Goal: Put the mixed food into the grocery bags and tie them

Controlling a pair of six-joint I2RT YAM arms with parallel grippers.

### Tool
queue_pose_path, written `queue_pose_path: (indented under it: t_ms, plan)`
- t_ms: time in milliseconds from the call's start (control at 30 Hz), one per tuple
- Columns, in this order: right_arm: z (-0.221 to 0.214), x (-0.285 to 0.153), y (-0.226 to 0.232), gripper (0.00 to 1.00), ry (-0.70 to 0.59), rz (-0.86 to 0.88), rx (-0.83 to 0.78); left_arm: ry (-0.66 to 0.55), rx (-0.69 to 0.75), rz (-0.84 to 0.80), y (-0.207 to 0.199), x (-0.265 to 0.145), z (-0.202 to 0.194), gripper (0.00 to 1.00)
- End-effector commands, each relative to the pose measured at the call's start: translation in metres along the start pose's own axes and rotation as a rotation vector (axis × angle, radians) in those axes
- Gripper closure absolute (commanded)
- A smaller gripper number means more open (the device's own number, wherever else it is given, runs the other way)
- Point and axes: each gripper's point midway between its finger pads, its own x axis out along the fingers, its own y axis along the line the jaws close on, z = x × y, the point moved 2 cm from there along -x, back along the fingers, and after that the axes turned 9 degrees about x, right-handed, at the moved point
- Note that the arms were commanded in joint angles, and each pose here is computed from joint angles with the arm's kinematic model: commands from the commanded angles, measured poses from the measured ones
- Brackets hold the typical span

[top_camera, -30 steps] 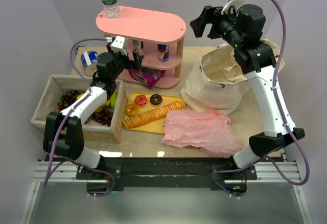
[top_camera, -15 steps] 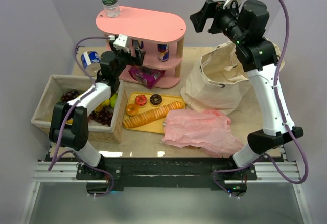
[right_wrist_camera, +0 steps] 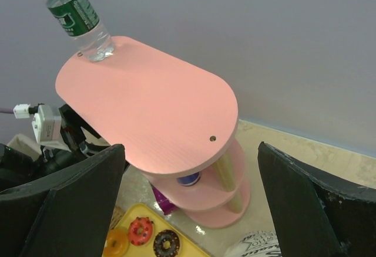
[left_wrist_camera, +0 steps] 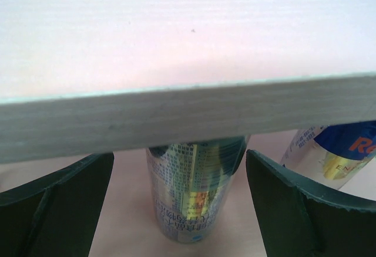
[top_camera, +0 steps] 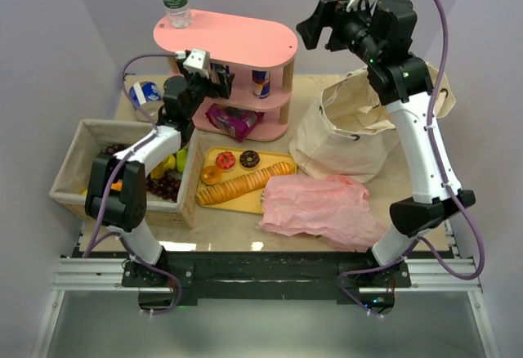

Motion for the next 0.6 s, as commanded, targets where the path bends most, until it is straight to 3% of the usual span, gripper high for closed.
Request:
queue_pose_path:
  t_ms: [0, 233, 567]
  plan:
    - [0.019, -0.009, 0.018, 0.01, -0.047, 0.058, -0.017, -0.1, 0.05, 0.028, 0.007, 0.013, 0.03, 0.03]
    - [0.019, -0.007, 0.018, 0.01, -0.044, 0.061, -0.019, -0.09, 0.069, 0.032, 0.006, 0.015, 0.029, 0.32]
    - [0.016, -0.004, 0.017, 0.01, -0.039, 0.058, -0.019, -0.101, 0.109, 0.021, -0.008, 0.004, 0.037, 0.53]
